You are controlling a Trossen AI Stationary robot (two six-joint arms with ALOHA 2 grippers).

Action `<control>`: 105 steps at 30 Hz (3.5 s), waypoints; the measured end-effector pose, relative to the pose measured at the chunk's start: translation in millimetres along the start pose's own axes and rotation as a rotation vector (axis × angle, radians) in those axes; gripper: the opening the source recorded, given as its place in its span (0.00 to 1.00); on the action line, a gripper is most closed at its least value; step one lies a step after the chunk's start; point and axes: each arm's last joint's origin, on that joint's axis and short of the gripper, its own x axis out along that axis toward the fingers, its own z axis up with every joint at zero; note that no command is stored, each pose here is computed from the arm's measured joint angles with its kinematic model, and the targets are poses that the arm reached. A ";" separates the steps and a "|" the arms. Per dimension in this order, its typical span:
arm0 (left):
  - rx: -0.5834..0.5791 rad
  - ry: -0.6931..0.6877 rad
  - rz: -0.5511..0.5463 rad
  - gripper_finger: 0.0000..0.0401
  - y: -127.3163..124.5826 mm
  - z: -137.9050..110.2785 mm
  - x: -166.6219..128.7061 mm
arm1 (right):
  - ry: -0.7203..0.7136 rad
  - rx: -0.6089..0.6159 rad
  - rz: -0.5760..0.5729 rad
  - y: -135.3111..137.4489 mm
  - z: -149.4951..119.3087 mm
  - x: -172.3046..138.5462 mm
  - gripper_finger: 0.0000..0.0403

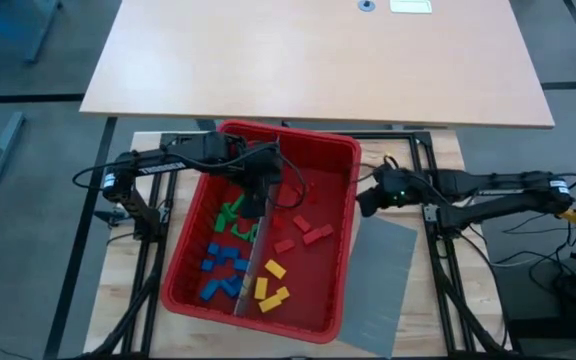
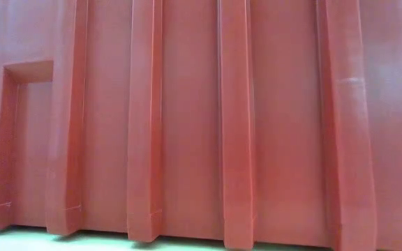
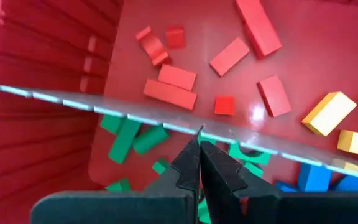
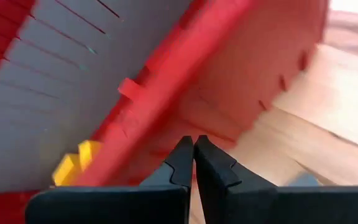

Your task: Sort blocks

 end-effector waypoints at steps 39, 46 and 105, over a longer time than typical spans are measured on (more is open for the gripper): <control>-0.727 0.159 0.143 0.58 14.2 -20.9 -1.8 | -0.109 -0.031 0.339 1.1 68.7 48.2 0.00; -0.811 0.202 0.147 0.68 11.9 -24.6 8.4 | -0.080 -0.073 0.375 -1.4 70.9 47.4 0.00; -0.812 -0.458 0.034 0.00 6.9 -28.8 -143.5 | -0.358 -0.153 0.715 16.9 83.7 -25.5 0.00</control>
